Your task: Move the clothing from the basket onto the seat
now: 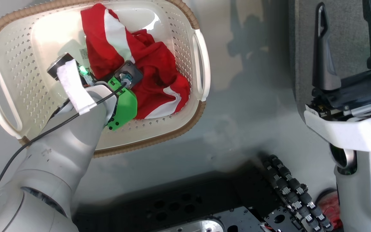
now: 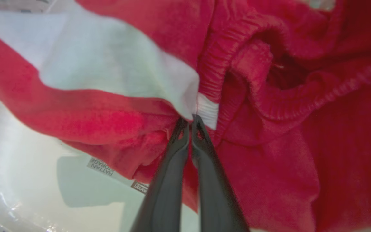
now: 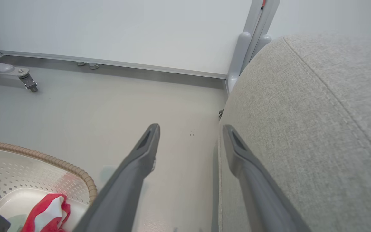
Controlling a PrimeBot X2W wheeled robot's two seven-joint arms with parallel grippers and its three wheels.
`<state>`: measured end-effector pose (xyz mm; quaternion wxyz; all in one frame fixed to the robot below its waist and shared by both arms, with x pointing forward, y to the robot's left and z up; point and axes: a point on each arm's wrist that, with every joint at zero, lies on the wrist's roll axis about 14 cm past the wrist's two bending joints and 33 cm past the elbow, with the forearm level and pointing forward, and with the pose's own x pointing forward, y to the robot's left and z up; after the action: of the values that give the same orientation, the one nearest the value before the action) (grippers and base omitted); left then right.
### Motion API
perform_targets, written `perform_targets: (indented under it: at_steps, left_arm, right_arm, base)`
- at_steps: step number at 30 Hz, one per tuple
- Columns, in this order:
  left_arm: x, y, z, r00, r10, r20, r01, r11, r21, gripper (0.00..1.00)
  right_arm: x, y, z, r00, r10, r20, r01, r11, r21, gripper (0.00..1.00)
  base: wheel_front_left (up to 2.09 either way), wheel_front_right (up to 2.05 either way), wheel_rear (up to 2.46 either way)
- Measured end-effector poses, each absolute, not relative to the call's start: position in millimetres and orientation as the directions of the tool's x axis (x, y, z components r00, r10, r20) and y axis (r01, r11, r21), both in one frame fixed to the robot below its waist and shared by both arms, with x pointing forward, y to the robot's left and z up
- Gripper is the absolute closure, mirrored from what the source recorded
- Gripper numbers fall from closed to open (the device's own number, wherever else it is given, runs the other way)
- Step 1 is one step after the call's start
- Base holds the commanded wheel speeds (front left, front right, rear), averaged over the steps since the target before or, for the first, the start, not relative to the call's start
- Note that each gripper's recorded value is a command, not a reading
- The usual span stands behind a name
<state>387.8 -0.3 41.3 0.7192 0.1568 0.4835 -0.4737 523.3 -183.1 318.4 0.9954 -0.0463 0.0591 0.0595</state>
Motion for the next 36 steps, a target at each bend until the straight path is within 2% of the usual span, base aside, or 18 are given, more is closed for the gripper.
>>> perform_targets:
  at_steps: [11, 22, 29, 32, 36]
  left_arm:
    - [406, -8, 75, 0.184, -0.589, -0.787, 0.806, 0.549, -0.222, 1.0]
    - [444, -16, 143, 0.394, -0.615, -0.683, 0.743, 0.651, -0.157, 1.0]
    - [462, 19, 169, 0.515, -0.538, -0.667, 0.671, 0.738, -0.078, 1.0]
    - [455, 40, 161, 0.511, -0.494, -0.703, 0.642, 0.764, -0.07, 1.0]
    - [432, 55, 139, 0.438, -0.471, -0.766, 0.639, 0.762, -0.103, 1.0]
  right_arm:
    - [537, -178, 358, 0.991, 0.127, -0.029, -0.129, 0.988, -0.079, 0.0]
    - [534, -175, 411, 0.99, 0.129, 0.061, -0.124, 0.988, -0.087, 0.0]
    - [532, -165, 435, 0.982, 0.151, 0.111, -0.142, 0.987, -0.08, 0.0]
    - [534, -156, 432, 0.979, 0.169, 0.112, -0.162, 0.984, -0.074, 0.0]
    - [537, -150, 417, 0.979, 0.185, 0.09, -0.179, 0.982, -0.064, 0.0]
  base:
    - [0.0, 0.0, 0.0]
    - [0.0, 0.0, 0.0]
    - [0.0, 0.0, 0.0]
    - [0.0, 0.0, 0.0]
    - [0.0, 0.0, 0.0]
